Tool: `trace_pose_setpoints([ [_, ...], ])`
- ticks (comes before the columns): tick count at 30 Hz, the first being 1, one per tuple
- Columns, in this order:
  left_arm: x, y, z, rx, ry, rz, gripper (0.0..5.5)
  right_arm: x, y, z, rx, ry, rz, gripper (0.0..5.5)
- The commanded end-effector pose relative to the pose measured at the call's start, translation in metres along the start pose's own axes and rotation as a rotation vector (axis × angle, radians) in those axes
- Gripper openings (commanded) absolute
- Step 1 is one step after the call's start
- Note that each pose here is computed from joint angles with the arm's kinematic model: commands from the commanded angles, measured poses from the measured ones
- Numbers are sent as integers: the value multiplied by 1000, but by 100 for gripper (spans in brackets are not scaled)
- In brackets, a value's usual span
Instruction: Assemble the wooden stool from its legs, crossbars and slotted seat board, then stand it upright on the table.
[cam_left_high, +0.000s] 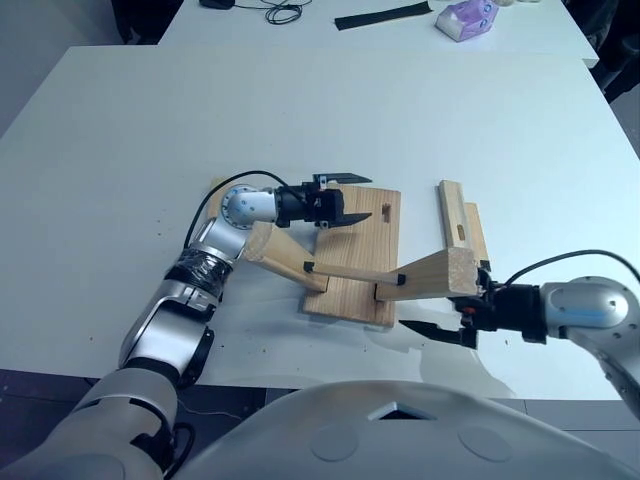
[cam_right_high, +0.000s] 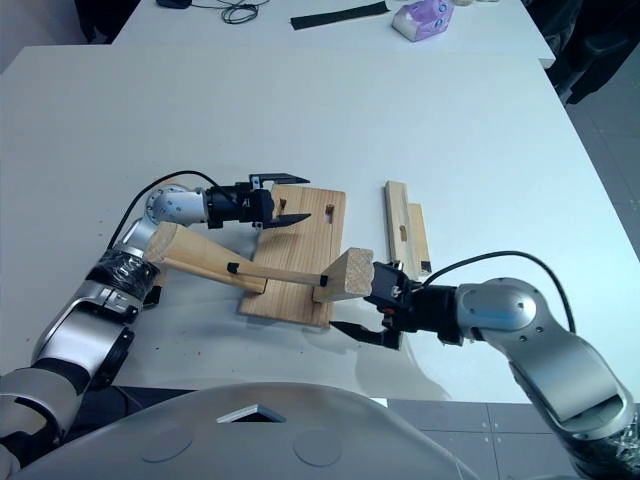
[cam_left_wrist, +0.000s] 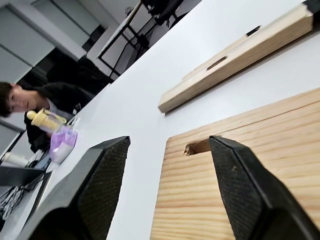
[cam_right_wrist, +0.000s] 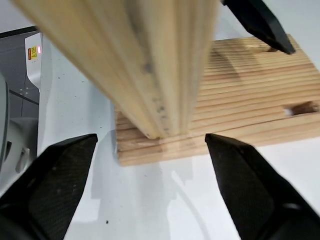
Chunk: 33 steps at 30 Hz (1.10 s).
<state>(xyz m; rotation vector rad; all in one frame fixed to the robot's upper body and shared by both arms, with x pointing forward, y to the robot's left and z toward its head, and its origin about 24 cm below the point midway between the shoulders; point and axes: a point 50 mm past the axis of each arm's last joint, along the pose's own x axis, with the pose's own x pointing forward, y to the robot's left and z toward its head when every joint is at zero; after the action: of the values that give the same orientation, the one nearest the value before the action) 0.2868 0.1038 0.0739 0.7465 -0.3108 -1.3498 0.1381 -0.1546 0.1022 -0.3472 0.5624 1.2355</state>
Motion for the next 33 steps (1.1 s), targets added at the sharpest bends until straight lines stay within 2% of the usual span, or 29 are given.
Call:
trace_pose_setpoints([
  [1,-15,-18,-8,-42,36,-9,294,14,2,-4,46,-23,-100,399],
  [8,-62,-50,-29,-122,177,23,294,25,-12,-2,146,-92,-380,399],
  [11,-72,-63,-32,-155,203,26,294,22,-23,-3,156,-95,-475,399],
  [17,-60,-70,-25,-155,166,-16,294,23,-46,1,111,-105,-579,399],
  [25,-41,-46,-9,-158,96,0,294,42,-95,-5,86,-124,-767,399],
  [33,-39,-33,6,-242,64,24,294,46,-113,-11,33,-167,-814,399],
])
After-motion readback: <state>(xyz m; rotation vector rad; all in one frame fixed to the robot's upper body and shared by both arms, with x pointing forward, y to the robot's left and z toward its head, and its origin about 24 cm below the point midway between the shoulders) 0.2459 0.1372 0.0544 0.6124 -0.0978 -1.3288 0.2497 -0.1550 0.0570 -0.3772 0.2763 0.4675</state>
